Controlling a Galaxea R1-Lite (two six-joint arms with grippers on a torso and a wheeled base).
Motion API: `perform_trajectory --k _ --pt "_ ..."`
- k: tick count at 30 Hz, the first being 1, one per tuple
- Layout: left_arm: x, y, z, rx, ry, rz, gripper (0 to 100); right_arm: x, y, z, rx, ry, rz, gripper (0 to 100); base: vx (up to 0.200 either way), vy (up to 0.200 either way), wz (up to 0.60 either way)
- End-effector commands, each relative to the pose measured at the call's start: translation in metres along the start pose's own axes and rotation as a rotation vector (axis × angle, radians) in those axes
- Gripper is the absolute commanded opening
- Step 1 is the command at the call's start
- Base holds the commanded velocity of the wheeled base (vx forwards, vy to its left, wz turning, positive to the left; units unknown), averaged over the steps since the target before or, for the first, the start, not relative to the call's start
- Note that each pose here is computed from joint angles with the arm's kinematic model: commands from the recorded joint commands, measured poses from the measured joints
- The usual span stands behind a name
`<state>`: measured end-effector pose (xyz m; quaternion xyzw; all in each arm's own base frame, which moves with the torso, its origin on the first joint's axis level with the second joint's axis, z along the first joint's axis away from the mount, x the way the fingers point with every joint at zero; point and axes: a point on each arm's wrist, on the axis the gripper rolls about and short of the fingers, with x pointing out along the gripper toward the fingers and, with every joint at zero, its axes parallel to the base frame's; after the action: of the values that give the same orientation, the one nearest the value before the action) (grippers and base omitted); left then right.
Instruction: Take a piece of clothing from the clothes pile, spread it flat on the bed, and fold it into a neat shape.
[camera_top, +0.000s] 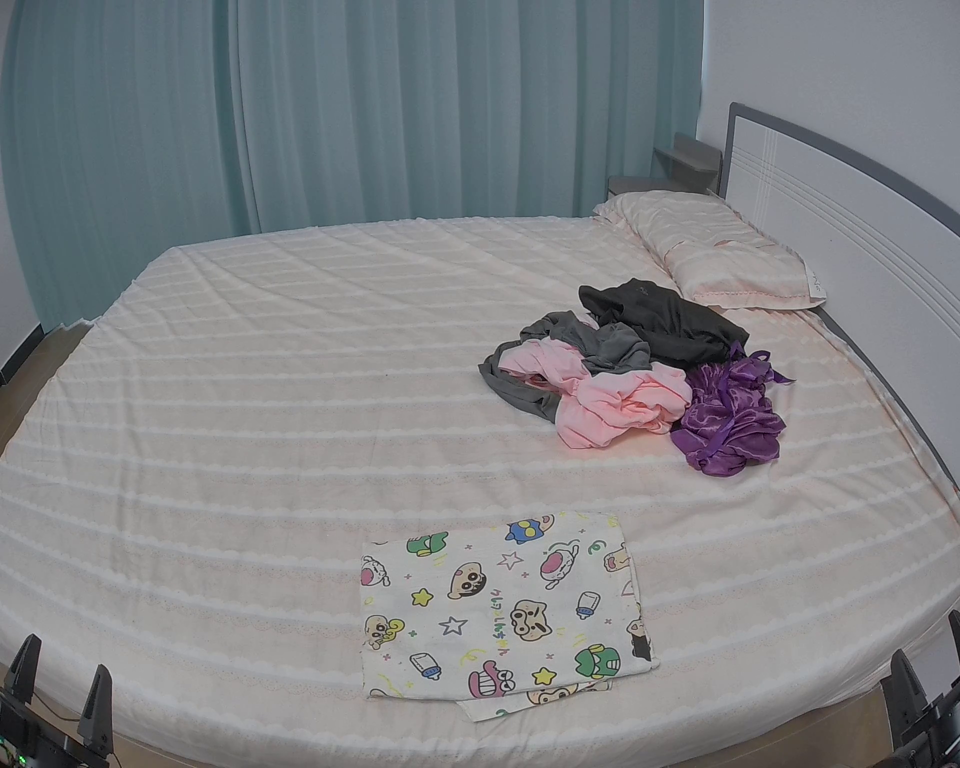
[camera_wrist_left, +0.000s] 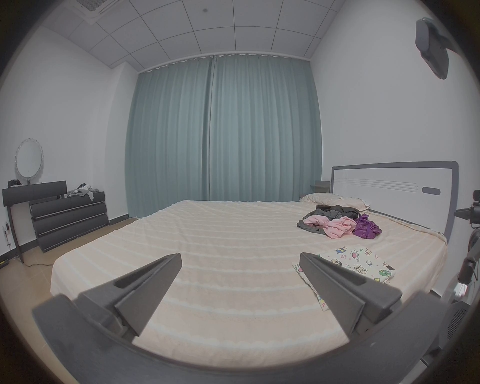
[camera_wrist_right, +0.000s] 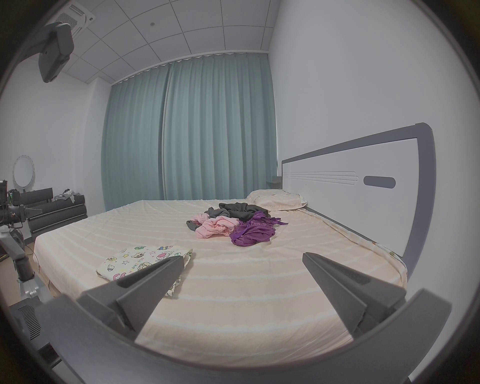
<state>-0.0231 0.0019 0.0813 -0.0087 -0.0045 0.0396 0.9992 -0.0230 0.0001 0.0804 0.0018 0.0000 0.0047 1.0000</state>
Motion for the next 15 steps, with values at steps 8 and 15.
perform_trajectory --k 8,15 --pt "0.0001 0.0001 -0.0052 -0.001 0.002 0.000 100 0.0003 0.0000 -0.0052 -0.002 0.005 0.003 100 0.000 0.000 0.00" --pt "0.0001 0.0001 -0.0052 -0.004 0.002 0.002 100 0.0003 0.0001 -0.0052 -0.005 0.005 0.004 100 0.000 0.000 0.00"
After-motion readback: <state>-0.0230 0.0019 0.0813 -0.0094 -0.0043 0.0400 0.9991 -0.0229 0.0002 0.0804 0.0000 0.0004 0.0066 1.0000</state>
